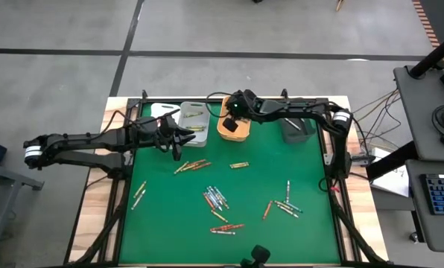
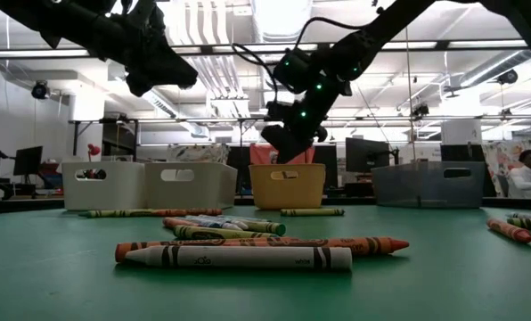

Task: Sort crayons
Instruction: Put the blue crayon into the yellow bin, then put the green crayon into the gray bin

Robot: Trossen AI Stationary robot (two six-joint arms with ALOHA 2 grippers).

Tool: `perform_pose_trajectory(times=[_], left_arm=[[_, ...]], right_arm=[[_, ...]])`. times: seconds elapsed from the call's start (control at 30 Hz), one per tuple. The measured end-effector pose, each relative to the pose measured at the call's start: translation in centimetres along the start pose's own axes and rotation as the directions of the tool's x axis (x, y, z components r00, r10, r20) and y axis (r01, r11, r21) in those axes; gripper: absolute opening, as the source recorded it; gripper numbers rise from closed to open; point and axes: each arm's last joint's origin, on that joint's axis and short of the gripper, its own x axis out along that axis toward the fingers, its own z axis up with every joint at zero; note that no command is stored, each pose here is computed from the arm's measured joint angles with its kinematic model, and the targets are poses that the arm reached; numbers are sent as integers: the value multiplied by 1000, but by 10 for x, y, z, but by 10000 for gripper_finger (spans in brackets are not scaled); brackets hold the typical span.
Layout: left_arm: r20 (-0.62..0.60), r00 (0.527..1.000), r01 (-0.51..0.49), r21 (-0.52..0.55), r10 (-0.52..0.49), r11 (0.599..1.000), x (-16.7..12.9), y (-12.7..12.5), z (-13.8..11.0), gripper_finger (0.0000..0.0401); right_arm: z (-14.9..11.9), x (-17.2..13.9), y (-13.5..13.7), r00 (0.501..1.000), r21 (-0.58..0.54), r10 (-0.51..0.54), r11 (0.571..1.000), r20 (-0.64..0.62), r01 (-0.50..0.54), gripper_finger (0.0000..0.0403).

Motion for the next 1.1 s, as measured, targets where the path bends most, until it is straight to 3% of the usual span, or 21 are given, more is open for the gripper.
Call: perform_pose_trajectory(times=[0.13,0.37,0.5,0.63,0.8,0.97,1.1], left_arm=[[0,1000,0,0,0,1000,0,0,0,72],[0,1000,0,0,0,1000,0,0,0,72],[-1,1000,0,-19,0,1000,0,0,0,72],[-3,1000,6,-79,-6,997,0,0,0,72],[-20,999,34,-130,-37,991,0,-6,-3,72],[-21,995,95,-139,-99,986,3,-19,-5,72],[-21,988,150,-127,-154,980,8,-33,-8,72]], right_arm=[[0,-1,-1,1000,-2,0,1000,-13,0,26],[-1,-2,-2,1000,-2,-2,1000,-22,2,89],[8,-17,-5,1000,6,2,1000,16,-2,114],[21,-54,-1,998,22,35,999,58,-37,125],[27,-121,13,981,3,175,984,80,-176,125],[14,-180,31,929,21,371,928,2,-371,113],[-4,-214,51,887,10,460,888,-42,-461,105]])
